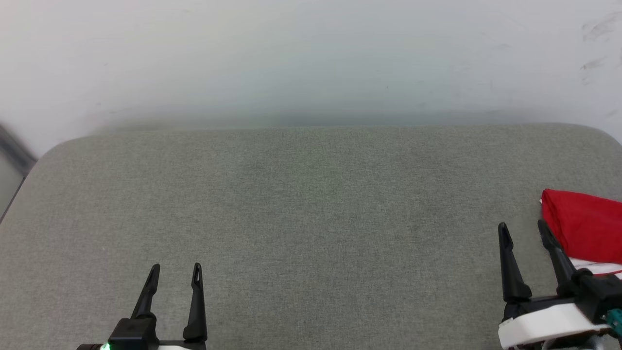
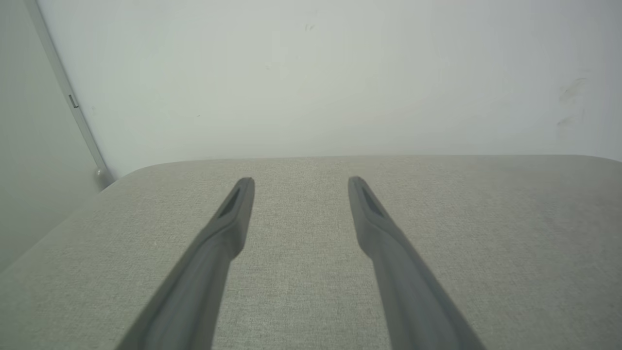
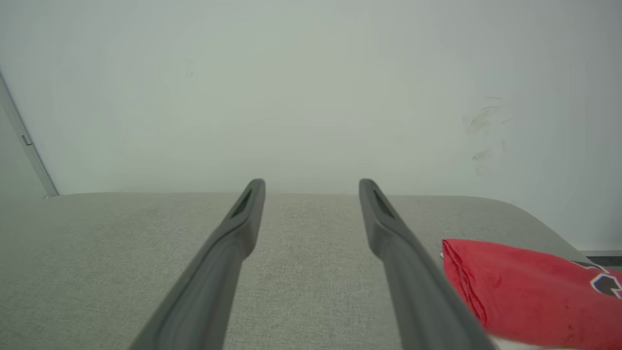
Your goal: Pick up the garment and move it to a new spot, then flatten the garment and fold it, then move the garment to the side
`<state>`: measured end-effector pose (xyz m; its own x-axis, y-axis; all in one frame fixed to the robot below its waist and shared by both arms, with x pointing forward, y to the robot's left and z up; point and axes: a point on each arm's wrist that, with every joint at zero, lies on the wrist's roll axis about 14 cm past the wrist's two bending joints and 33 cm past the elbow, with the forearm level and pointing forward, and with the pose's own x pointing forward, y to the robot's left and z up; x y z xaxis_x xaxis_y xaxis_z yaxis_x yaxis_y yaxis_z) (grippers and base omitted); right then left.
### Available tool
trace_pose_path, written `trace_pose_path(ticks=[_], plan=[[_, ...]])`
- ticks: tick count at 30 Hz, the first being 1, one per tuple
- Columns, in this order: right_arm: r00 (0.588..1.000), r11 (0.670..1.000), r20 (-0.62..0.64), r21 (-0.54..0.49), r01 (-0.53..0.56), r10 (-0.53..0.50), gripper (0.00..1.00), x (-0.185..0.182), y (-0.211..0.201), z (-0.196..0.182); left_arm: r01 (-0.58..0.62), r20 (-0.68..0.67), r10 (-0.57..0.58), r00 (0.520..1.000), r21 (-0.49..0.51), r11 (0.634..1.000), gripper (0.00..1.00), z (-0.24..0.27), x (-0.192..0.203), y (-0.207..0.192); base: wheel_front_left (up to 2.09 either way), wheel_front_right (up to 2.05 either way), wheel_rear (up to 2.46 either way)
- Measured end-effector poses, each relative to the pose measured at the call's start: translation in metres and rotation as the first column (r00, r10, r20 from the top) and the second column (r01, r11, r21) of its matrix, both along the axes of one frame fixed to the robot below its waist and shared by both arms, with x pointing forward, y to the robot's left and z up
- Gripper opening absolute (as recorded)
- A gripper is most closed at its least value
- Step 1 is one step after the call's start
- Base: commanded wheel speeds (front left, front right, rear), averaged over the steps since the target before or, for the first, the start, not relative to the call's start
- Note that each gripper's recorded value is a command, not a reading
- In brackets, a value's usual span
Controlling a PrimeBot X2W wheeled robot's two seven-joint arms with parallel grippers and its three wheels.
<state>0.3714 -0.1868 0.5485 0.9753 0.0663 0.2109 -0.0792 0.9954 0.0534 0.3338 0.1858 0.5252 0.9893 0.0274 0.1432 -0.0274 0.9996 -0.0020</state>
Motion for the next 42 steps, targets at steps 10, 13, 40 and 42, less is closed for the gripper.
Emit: trace_pose_path(ticks=[10, 13, 40, 42], plan=[[0.999, 0.999, -0.024, 0.017, 0.039, -0.039, 1.00, -0.028, -0.007, -0.010, 0.020, -0.014, -0.020, 1.000, -0.015, 1.000, 1.00, -0.005, -0.007, -0.003, 0.00, 0.00, 0.00], [0.999, 0.999, -0.030, 0.018, 0.039, -0.039, 1.00, -0.032, -0.007, -0.012, 0.023, -0.022, -0.024, 0.999, -0.017, 1.000, 1.00, -0.008, -0.009, -0.003, 0.00, 0.00, 0.00], [0.987, 0.937, -0.162, 0.340, 0.078, -0.024, 0.00, -0.030, -0.013, -0.043, -0.043, -0.142, -0.007, 0.990, -0.348, 0.936, 0.00, -0.037, -0.004, 0.011, 0.00, 0.00, 0.00], [0.986, 0.925, -0.167, 0.372, 0.082, -0.020, 0.00, -0.028, -0.014, -0.043, -0.046, -0.144, -0.010, 0.989, -0.381, 0.923, 0.00, -0.038, -0.002, 0.011, 0.00, 0.00, 0.00]])
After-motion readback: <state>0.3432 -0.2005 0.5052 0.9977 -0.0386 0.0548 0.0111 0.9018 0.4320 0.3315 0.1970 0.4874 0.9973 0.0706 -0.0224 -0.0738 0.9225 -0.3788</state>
